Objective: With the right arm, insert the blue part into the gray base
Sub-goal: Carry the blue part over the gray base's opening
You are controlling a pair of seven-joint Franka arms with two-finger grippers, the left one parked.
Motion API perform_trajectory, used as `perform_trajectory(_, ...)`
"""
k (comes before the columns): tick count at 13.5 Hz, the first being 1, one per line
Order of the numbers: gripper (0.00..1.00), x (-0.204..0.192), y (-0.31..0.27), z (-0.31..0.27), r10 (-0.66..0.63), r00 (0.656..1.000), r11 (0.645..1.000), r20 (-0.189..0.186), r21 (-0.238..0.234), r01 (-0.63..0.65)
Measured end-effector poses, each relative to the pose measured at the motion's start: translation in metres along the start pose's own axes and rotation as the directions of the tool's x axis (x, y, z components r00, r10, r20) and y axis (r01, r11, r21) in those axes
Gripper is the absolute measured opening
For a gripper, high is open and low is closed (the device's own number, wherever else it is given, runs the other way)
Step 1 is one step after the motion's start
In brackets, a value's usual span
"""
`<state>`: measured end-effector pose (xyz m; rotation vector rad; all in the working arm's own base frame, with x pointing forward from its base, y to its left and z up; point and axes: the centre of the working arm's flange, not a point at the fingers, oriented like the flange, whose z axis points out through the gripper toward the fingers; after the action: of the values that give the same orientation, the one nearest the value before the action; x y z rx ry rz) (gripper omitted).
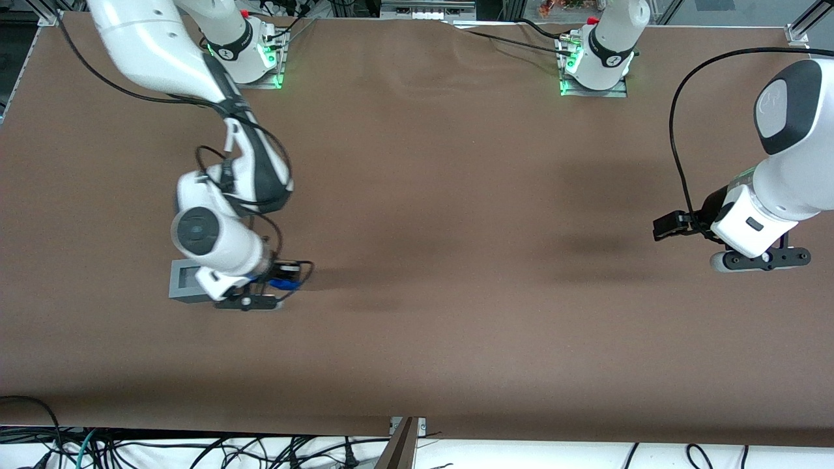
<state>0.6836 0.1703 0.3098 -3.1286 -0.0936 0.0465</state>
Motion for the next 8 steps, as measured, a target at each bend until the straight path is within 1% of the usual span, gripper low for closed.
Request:
perform_trajectory(2, 0.50, 0.001, 0.064, -0.027, -0.081, 0.996, 0.997, 0.022, 0.001, 0.081)
perform_trajectory(4, 0.50, -0.002, 0.112, -0.039, -0.148, 0.988, 0.989, 0.049, 0.001, 0.148)
perform_trajectory(6, 0.50, -0.006, 0.140, -0.040, -0.204, 0.976, 0.979, 0.077, -0.005, 0.205)
perform_trajectory(8, 0.50, -0.009, 0.152, -0.035, -0.251, 0.964, 0.967, 0.092, -0.007, 0.253)
